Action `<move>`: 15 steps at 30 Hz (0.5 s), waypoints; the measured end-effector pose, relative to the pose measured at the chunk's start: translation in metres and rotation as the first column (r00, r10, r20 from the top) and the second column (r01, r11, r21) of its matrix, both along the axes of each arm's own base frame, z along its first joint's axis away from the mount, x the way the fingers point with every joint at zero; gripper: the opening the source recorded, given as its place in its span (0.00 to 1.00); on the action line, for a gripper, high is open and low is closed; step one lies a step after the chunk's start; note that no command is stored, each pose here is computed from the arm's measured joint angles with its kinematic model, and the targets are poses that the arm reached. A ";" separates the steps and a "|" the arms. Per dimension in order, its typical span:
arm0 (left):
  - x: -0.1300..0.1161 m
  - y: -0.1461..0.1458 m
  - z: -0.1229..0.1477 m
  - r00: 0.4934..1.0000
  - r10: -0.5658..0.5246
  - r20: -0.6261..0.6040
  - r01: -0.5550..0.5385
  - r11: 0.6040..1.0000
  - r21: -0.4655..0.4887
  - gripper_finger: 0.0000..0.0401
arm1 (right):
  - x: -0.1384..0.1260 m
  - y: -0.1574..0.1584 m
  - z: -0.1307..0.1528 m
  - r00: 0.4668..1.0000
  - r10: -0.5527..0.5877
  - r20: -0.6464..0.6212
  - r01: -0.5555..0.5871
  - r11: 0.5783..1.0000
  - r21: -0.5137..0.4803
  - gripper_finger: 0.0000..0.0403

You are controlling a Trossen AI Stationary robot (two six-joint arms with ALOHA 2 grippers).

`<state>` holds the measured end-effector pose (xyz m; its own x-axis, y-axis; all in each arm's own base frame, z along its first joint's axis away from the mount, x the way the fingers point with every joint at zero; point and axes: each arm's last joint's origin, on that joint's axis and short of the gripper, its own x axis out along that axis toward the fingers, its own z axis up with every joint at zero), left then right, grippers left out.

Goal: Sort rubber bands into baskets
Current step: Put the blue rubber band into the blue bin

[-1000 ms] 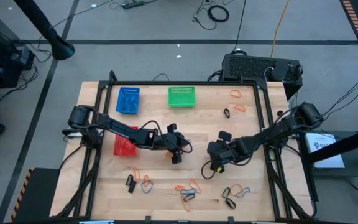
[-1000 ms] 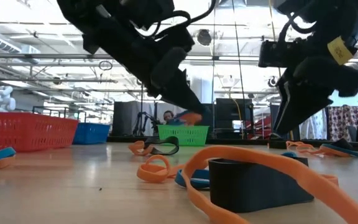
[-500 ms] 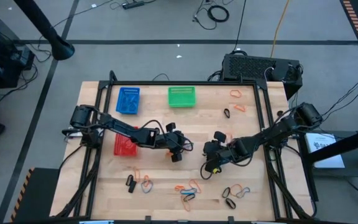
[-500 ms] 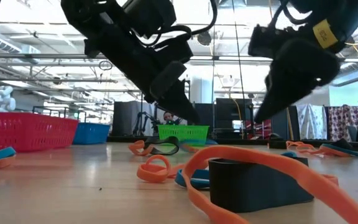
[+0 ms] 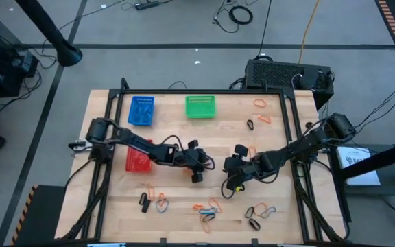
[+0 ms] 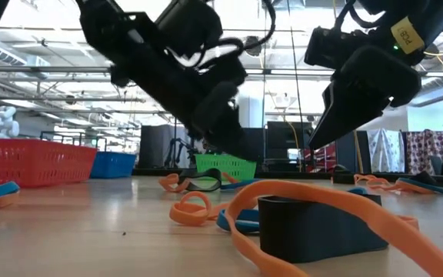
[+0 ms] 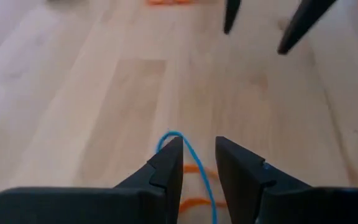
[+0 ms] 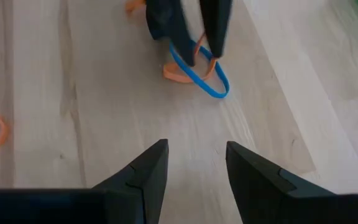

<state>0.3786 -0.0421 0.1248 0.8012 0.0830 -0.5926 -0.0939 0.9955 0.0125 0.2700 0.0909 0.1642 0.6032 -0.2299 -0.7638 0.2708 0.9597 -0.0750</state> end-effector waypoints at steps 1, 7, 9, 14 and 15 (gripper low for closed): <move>0.001 0.000 -0.005 1.000 0.001 -0.003 -0.001 1.000 -0.001 0.26 | 0.000 0.000 0.000 1.000 0.000 0.000 0.000 1.000 -0.001 0.38; 0.007 0.006 -0.009 0.999 0.049 0.014 -0.049 0.999 -0.018 0.26 | 0.000 0.000 0.000 1.000 0.000 0.000 0.000 1.000 -0.001 0.38; 0.008 0.008 -0.010 0.999 0.045 0.009 -0.045 0.997 -0.056 0.26 | 0.000 0.000 0.000 1.000 0.002 -0.001 -0.002 1.000 -0.003 0.38; 0.013 0.008 -0.008 0.998 0.054 0.023 -0.052 0.994 -0.096 0.26 | 0.000 0.000 0.000 1.000 0.014 -0.005 -0.014 1.000 -0.013 0.38; 0.014 0.008 -0.011 0.998 0.065 0.016 -0.063 0.993 -0.104 0.26 | 0.000 0.000 0.000 1.000 0.014 -0.005 -0.014 1.000 -0.013 0.38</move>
